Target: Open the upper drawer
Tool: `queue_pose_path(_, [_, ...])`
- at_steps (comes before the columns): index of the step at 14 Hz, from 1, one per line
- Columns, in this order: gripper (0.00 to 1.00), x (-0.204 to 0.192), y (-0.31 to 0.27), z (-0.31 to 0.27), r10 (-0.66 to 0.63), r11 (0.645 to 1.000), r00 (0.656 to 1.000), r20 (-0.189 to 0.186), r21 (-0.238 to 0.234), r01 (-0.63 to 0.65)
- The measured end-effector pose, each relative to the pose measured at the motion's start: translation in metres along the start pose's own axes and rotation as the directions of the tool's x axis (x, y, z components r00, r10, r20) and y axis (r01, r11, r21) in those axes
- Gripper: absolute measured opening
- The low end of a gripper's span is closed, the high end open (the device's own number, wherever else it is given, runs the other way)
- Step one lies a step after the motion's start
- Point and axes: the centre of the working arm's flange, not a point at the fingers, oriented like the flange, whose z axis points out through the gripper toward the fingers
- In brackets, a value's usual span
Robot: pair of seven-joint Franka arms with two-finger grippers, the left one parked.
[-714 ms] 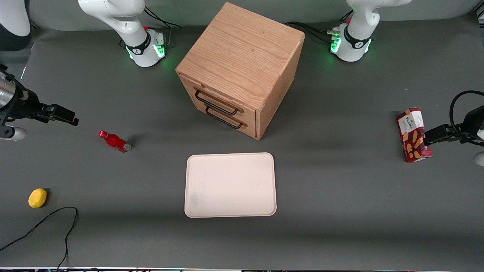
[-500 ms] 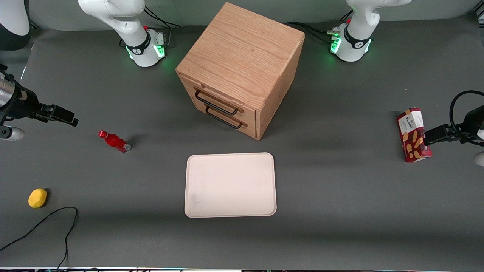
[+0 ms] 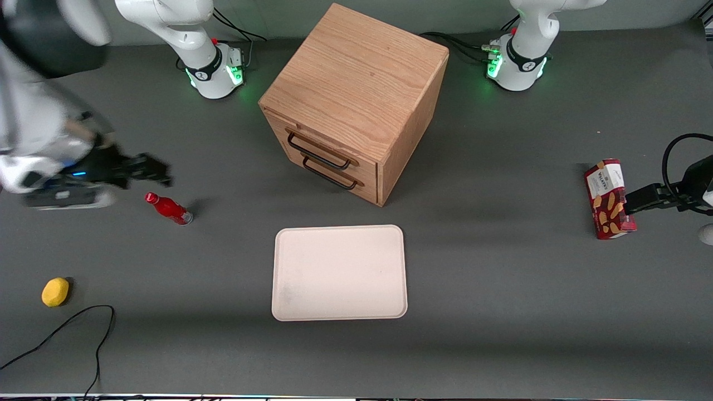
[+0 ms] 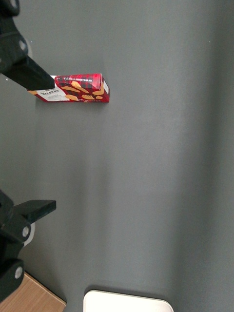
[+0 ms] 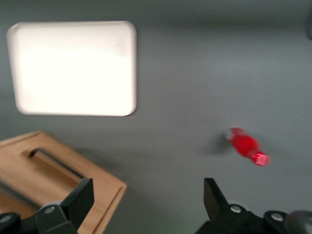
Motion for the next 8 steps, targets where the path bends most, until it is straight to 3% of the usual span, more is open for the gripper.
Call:
queue_pose_path(3, [1.00, -0.024, -0.100, 0.010, -0.215, 0.976, 0.977, -0.008, 0.028, 0.215])
queue_pose_path(4, [1.00, -0.033, -0.127, 0.015, -0.334, 0.942, 0.943, -0.007, 0.038, 0.334])
queue_pose_path(6, [1.00, -0.044, -0.162, 0.033, -0.545, 0.837, 0.839, 0.008, 0.065, 0.543])
queue_pose_path(8, [1.00, -0.040, -0.173, 0.053, -0.652, 0.754, 0.758, -0.003, 0.104, 0.649])
